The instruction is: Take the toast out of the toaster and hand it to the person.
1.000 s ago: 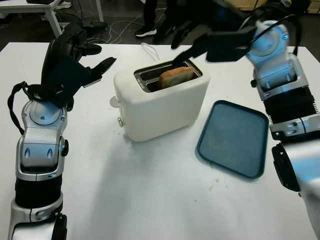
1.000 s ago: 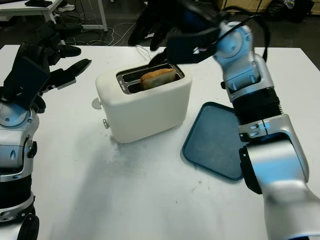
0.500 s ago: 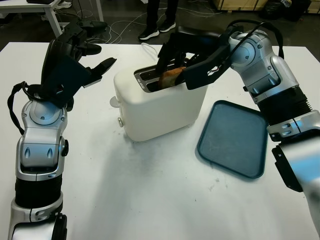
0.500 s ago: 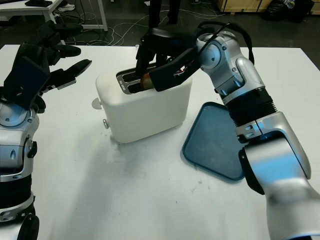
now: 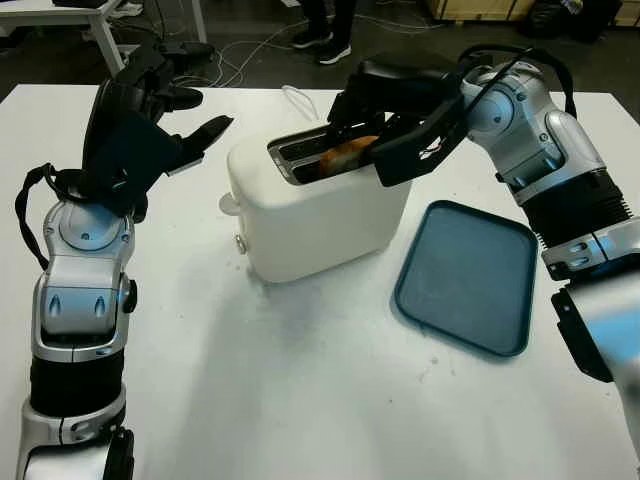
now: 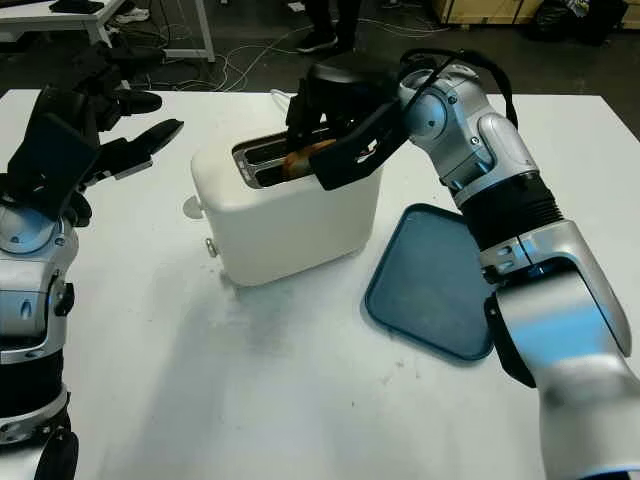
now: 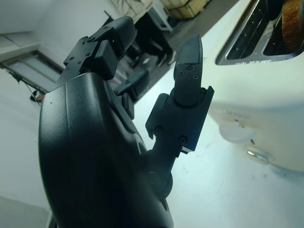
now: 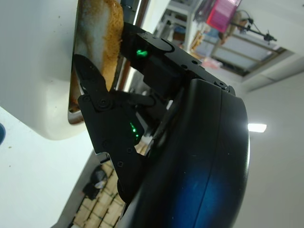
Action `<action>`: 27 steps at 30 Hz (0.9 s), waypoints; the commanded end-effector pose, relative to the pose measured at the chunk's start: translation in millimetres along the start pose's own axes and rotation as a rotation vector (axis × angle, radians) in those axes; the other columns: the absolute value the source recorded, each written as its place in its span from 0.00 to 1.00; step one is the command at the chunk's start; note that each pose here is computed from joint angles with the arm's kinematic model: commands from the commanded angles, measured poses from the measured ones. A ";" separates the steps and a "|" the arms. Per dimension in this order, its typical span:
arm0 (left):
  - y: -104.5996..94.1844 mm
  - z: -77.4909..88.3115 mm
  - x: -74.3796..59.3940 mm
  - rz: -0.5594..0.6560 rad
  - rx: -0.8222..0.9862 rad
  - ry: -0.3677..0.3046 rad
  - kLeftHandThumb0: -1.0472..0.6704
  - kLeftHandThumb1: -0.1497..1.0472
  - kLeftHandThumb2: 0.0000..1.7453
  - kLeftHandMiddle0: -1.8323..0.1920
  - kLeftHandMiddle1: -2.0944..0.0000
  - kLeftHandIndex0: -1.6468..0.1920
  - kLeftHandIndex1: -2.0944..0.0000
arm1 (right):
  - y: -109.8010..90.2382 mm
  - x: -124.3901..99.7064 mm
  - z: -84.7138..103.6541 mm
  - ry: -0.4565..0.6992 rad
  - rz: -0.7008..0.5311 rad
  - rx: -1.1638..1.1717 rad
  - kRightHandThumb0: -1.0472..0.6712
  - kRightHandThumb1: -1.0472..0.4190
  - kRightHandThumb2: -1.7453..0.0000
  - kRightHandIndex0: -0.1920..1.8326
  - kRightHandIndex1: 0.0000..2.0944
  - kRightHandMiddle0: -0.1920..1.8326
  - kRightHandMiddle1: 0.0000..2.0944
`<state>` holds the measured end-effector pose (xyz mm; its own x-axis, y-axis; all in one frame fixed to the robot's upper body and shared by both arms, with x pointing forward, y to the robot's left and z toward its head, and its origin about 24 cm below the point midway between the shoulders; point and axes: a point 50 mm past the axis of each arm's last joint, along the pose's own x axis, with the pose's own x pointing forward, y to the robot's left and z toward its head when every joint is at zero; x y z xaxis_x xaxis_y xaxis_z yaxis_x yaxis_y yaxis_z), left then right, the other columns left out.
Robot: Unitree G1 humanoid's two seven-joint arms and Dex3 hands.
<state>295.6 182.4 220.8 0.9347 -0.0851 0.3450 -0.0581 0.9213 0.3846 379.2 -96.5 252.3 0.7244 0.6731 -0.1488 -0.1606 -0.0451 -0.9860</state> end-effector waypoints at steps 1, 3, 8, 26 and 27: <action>1.0 0.3 -1.6 0.005 0.010 -0.005 0.42 0.77 0.18 0.82 0.54 0.73 0.71 | -4.7 0.5 1.5 -0.004 0.000 -0.014 0.51 0.22 1.00 0.51 0.59 0.68 0.04; 1.0 0.1 -1.7 0.006 0.006 -0.006 0.42 0.78 0.18 0.82 0.54 0.73 0.71 | -2.8 1.5 1.5 -0.004 0.013 -0.011 0.50 0.22 1.00 0.51 0.53 0.69 0.04; 0.8 0.1 -1.6 0.010 0.000 -0.005 0.42 0.78 0.18 0.82 0.54 0.73 0.71 | 4.4 5.2 1.9 0.000 0.043 0.001 0.49 0.22 1.00 0.53 0.46 0.69 0.05; 0.2 -0.8 -1.6 0.009 0.003 -0.007 0.42 0.79 0.17 0.82 0.54 0.73 0.72 | 55.0 25.6 8.1 -0.031 0.260 -0.010 0.39 0.21 1.00 0.55 0.68 0.68 0.07; 0.3 -1.0 -1.7 0.009 0.005 -0.007 0.41 0.79 0.17 0.82 0.54 0.73 0.72 | 56.4 25.6 8.5 -0.035 0.263 -0.020 0.38 0.21 1.00 0.55 0.68 0.69 0.07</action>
<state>295.5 182.4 220.1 0.9352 -0.0820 0.3445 -0.0606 0.9213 0.3840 386.0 -77.4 236.1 0.6849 0.6867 -0.2435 -0.2256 -0.1179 -0.9670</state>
